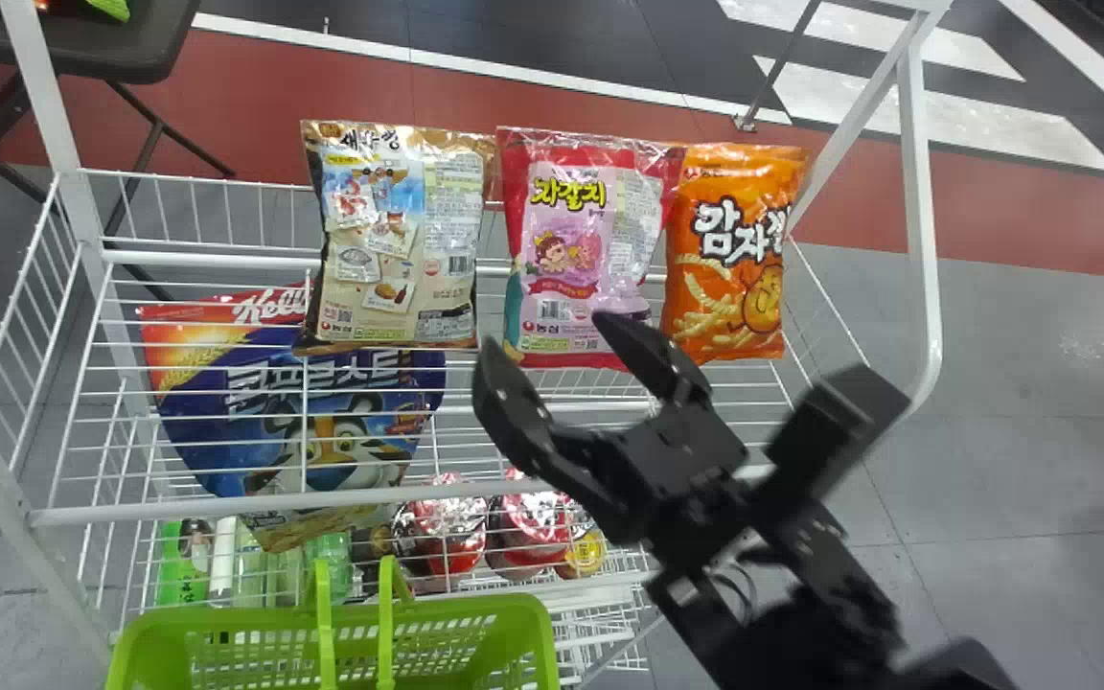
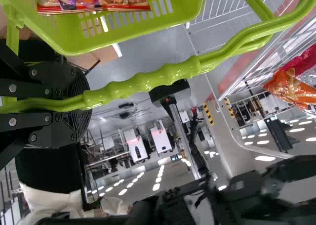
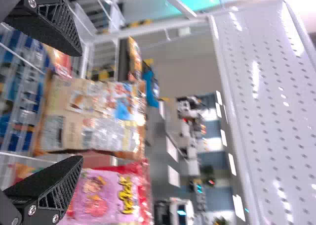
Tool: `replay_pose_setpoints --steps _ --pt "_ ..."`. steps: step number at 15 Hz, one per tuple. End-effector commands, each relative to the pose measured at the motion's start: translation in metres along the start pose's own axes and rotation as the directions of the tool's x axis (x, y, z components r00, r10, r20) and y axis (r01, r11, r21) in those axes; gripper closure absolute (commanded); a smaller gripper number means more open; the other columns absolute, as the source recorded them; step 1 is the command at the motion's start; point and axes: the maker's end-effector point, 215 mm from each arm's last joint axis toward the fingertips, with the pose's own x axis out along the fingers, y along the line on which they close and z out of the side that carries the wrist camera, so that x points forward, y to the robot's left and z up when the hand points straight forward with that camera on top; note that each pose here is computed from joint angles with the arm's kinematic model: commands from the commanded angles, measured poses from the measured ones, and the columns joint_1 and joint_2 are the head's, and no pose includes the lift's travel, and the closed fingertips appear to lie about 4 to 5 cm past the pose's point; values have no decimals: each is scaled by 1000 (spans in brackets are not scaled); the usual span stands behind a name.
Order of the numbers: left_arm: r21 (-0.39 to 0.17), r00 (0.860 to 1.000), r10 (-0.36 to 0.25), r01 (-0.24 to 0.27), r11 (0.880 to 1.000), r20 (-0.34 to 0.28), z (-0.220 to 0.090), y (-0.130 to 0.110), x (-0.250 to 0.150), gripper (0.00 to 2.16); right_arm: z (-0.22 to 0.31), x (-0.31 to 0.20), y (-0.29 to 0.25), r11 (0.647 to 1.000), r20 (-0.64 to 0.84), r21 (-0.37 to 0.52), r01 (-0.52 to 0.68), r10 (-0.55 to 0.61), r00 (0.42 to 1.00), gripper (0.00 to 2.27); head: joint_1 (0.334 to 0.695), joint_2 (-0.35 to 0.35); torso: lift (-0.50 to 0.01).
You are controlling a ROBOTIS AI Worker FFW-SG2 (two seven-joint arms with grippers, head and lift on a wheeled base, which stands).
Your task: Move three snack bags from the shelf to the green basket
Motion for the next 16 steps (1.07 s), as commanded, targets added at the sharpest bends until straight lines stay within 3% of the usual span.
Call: replay_pose_setpoints --steps 1,5,10,11,13,14,16 --pt "-6 1000 -4 4 1000 -8 -3 -1 1 1548 -12 54 6 1000 -2 -14 -19 19 1000 49 695 -319 -48" --pt "-14 1000 -18 18 1000 -19 -4 1 -3 1548 -41 119 7 999 -58 -40 4 -6 998 60 695 -196 -48" --pt "-5 1000 -13 13 1000 -26 1 8 -11 1548 -63 152 -2 998 -127 -54 11 -18 992 188 695 -133 -48" --pt "-11 1000 -16 16 1000 -26 1 9 -11 1548 -70 155 -4 998 -151 -55 12 -20 988 370 695 -129 -48" --pt "-14 1000 -14 14 1000 -27 2 13 -12 1548 -71 157 -1 998 -154 -56 -1 -8 988 2121 695 -119 -48" --pt "-17 1000 -16 16 1000 -26 3 13 -12 1548 -73 153 4 998 -157 -53 -21 12 987 2240 695 -116 -48" --pt "-17 1000 -15 15 1000 -24 3 14 -12 1548 -61 147 12 997 -131 -64 -46 37 991 2240 695 -100 -48"
